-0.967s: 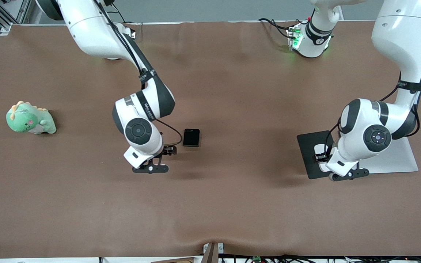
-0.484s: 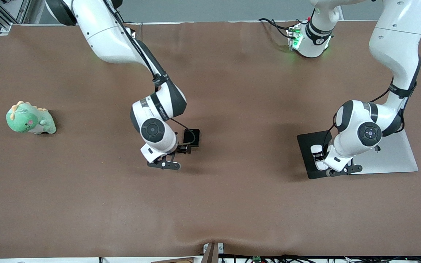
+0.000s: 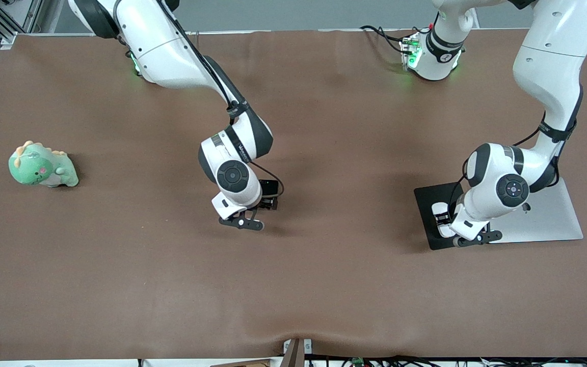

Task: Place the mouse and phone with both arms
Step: 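Grasp the black flip phone with the right gripper, then carry the phone toward the plush with the right gripper while the left gripper retracts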

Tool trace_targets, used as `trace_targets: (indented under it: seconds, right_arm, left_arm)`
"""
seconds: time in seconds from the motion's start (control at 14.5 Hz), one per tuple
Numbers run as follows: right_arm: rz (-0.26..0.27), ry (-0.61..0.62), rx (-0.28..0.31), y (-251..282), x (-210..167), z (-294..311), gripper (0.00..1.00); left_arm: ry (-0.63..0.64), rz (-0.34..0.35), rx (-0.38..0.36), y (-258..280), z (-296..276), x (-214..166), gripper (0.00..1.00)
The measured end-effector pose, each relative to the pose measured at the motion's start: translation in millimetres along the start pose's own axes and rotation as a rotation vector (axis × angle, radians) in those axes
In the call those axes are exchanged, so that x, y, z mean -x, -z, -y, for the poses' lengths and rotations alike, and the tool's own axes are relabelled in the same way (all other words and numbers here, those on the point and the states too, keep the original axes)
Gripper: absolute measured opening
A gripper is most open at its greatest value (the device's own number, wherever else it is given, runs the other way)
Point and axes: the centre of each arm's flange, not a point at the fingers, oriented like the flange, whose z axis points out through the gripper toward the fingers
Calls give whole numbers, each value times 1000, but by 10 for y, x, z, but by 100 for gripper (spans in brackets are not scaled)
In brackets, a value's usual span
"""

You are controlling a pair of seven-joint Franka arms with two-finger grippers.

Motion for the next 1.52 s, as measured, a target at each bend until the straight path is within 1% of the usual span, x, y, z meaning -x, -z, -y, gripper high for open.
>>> trace_targets:
  seconds: [0.28,0.62,0.9,1.17,1.24,1.31,1.38,1.52]
  right_arm:
    - [1,3,4,-23,131,125,100]
    - [16,-6,24,-208,299,202,100]
    - [17,-39,-17,-287,304,184,100]
    - [23,-33,-12,-377,376,189,100]
    - [24,-28,-10,-387,405,207,91]
    - [23,-22,-9,-382,428,230,81]
    - [23,-17,-9,-380,446,247,81]
    - [35,-20,5,-378,439,223,81]
  left_arm:
    - [2,-1,2,-23,21,-7,61]
    - [-21,5,4,-91,113,-24,61]
    - [-34,8,4,-113,151,-30,61]
    - [-35,9,4,-116,147,-28,61]
    - [-35,10,4,-121,146,-27,61]
    - [-35,11,4,-130,146,-25,63]
    - [-35,12,4,-138,146,-24,63]
    - [-35,11,5,-142,145,-26,78]
